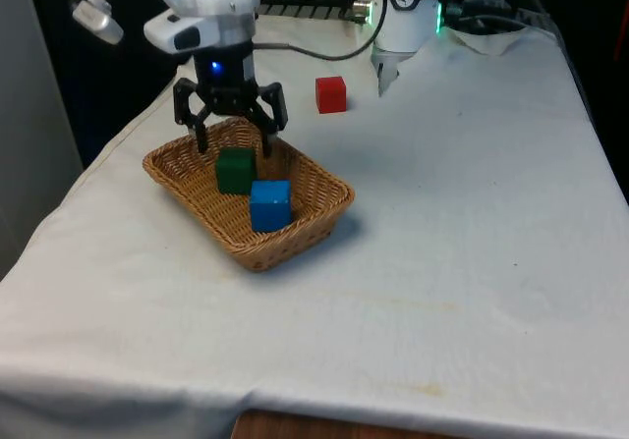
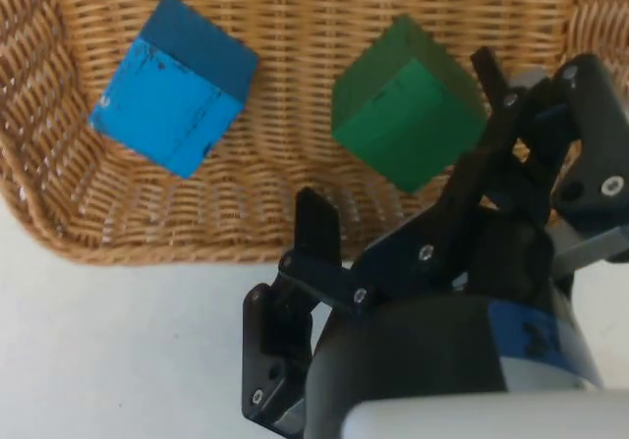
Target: Pick up exactly two blocks and place them into the basket.
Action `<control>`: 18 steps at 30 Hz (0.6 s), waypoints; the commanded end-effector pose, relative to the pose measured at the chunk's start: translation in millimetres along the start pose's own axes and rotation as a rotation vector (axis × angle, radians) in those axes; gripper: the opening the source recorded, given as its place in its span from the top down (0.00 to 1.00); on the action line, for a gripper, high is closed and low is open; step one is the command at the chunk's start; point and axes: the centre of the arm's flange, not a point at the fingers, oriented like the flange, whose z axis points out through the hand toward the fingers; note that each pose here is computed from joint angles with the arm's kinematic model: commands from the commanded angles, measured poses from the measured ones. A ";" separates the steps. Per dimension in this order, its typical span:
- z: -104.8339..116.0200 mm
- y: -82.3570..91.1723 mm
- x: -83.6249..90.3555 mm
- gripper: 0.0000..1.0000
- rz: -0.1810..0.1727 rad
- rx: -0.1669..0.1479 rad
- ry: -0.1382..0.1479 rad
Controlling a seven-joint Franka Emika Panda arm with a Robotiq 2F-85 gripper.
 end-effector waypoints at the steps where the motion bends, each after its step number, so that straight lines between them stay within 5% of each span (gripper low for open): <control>1: -4.8 1.4 -1.8 0.00 0.009 -0.006 -0.005; 14: -41.2 -5.6 -7.0 0.00 0.044 0.032 0.023; 18: -43.1 -22.3 -11.0 0.00 0.047 0.034 0.029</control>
